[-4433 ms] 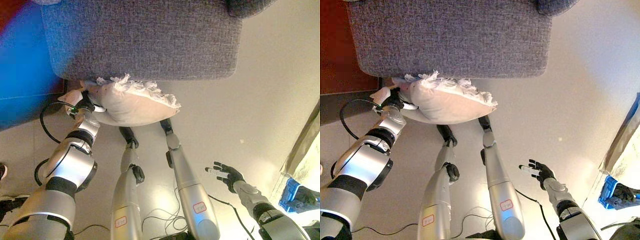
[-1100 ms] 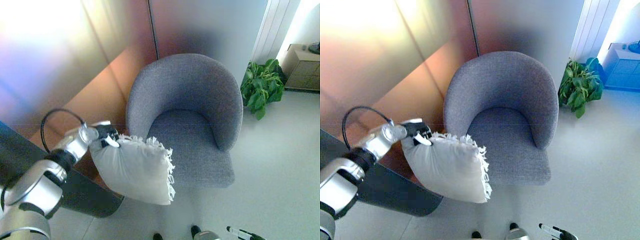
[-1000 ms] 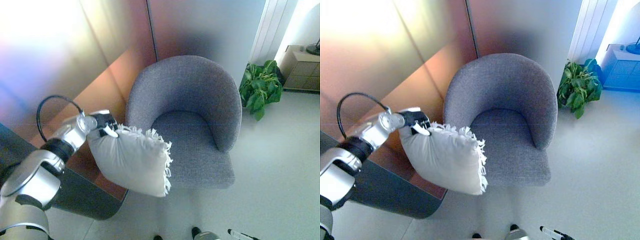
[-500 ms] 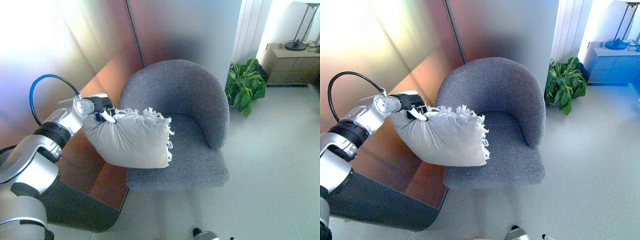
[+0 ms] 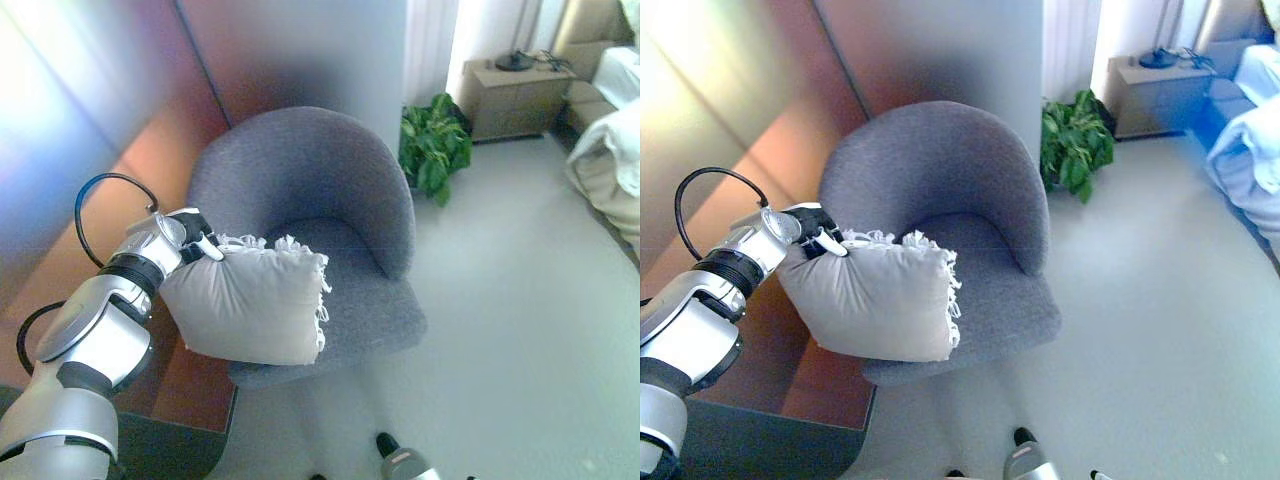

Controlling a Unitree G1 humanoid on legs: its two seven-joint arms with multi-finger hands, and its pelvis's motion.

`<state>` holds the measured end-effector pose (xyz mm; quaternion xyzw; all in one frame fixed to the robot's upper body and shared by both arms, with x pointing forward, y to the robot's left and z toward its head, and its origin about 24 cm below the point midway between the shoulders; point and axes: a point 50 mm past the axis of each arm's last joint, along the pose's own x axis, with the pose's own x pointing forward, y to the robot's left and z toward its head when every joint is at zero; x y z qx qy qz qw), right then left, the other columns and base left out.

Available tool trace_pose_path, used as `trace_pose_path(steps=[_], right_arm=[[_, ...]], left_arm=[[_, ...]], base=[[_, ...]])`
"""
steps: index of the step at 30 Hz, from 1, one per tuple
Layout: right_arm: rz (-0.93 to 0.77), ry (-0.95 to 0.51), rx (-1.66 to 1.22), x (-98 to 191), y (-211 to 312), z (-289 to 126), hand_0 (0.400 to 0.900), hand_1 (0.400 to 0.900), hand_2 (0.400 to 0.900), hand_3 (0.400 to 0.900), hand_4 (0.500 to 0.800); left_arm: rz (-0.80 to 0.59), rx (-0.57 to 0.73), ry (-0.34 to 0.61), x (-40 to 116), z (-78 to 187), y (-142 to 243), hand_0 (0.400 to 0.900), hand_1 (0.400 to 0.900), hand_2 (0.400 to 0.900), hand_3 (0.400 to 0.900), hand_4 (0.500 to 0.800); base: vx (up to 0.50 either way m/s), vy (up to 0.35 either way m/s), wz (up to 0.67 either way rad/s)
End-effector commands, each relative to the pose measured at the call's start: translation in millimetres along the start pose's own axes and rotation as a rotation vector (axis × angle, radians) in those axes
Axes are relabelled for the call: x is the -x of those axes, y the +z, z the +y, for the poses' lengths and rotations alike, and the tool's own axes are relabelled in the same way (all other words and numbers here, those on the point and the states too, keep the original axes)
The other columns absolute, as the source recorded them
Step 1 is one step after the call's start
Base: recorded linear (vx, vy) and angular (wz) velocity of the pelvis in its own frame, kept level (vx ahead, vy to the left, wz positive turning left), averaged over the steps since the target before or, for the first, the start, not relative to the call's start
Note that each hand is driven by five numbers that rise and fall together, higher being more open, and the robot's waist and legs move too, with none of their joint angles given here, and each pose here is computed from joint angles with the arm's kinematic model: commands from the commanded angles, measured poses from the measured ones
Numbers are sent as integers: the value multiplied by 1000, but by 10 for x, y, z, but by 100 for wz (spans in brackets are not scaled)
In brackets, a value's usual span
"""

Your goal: Pick up the pillow and put it on the sofa.

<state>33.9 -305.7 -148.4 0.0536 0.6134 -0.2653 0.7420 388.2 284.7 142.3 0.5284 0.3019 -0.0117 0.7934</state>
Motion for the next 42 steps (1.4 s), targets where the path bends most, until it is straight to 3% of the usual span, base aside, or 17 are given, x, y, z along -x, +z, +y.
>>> trace_pose_path(steps=[1,23,31,37,42], right_arm=[[-30,-62,40,32,47,-275,900,900,900,900,800],[-40,-55,85,34,-36,-270,900,900,900,900,800],[-31,-39,85,29,-114,-229,900,900,900,900,800],[-61,28,99,6,-27,-11,900,900,900,900,800],[-97,83,114,-3,97,238,900,900,900,900,800]], left_arm=[[-31,123,295,279,795,132,900,900,900,900,800],[-128,106,217,282,739,250,900,900,900,900,800],[-287,278,130,310,696,354,900,900,900,900,800],[-411,410,-29,253,393,416,900,900,900,900,800],[-433,553,-194,103,-248,292,900,900,900,900,800]], base=[[-63,25,-11],[17,0,3],[-25,-9,8],[-76,-20,18],[-60,19,18]])
